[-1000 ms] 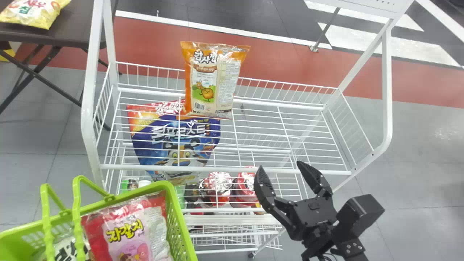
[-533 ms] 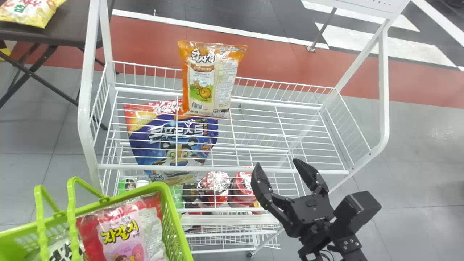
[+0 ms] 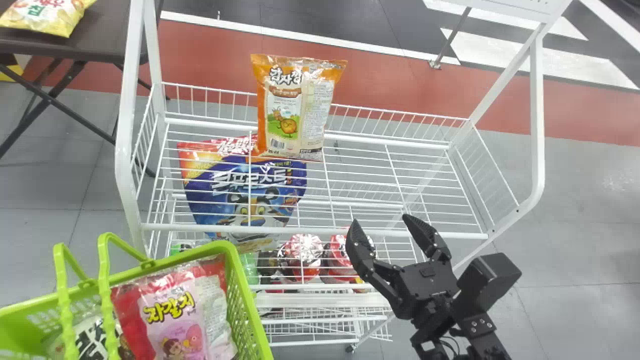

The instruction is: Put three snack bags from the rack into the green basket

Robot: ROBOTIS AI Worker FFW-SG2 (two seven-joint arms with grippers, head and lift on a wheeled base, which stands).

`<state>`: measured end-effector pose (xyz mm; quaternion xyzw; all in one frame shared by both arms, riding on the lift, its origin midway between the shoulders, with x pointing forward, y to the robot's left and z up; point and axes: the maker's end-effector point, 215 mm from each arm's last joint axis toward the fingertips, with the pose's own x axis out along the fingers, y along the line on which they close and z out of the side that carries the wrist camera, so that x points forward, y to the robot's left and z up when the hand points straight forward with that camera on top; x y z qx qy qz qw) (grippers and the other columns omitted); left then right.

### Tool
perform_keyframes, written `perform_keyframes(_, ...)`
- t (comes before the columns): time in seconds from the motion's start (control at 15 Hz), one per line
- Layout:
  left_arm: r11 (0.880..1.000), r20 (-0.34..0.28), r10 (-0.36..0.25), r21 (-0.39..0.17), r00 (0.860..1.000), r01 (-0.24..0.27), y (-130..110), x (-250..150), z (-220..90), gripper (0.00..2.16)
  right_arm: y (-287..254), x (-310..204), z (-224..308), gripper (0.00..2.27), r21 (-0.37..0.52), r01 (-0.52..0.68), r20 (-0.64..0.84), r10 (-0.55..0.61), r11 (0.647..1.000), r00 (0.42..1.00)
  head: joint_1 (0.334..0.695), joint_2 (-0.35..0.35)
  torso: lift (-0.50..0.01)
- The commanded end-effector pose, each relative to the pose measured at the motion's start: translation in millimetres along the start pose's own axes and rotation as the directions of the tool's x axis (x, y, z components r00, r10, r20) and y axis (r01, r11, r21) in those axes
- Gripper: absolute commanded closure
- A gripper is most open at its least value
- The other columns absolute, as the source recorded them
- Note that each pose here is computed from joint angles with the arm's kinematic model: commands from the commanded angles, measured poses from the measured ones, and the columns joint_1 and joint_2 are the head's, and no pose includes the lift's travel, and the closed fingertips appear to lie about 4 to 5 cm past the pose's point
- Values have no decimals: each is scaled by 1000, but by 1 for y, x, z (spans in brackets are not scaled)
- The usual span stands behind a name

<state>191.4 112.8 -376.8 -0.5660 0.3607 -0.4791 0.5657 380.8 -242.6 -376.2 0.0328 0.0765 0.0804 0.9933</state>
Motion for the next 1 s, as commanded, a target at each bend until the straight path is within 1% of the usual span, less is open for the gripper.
perform_keyframes(0.0,1000,0,-9,3,1000,9,-2,-1,2,2148,3,2,0,56,5,-6,-2,6,1000,1000,695,-270,0)
perform_keyframes(0.33,1000,3,-8,-1,1000,8,-2,-1,2,2148,4,4,0,60,6,-7,-2,7,1000,1000,695,-254,0)
perform_keyframes(0.93,1000,2,-4,-20,1000,4,-2,-3,-10,2148,5,-6,-4,60,13,-12,-8,12,1000,1000,695,-262,0)
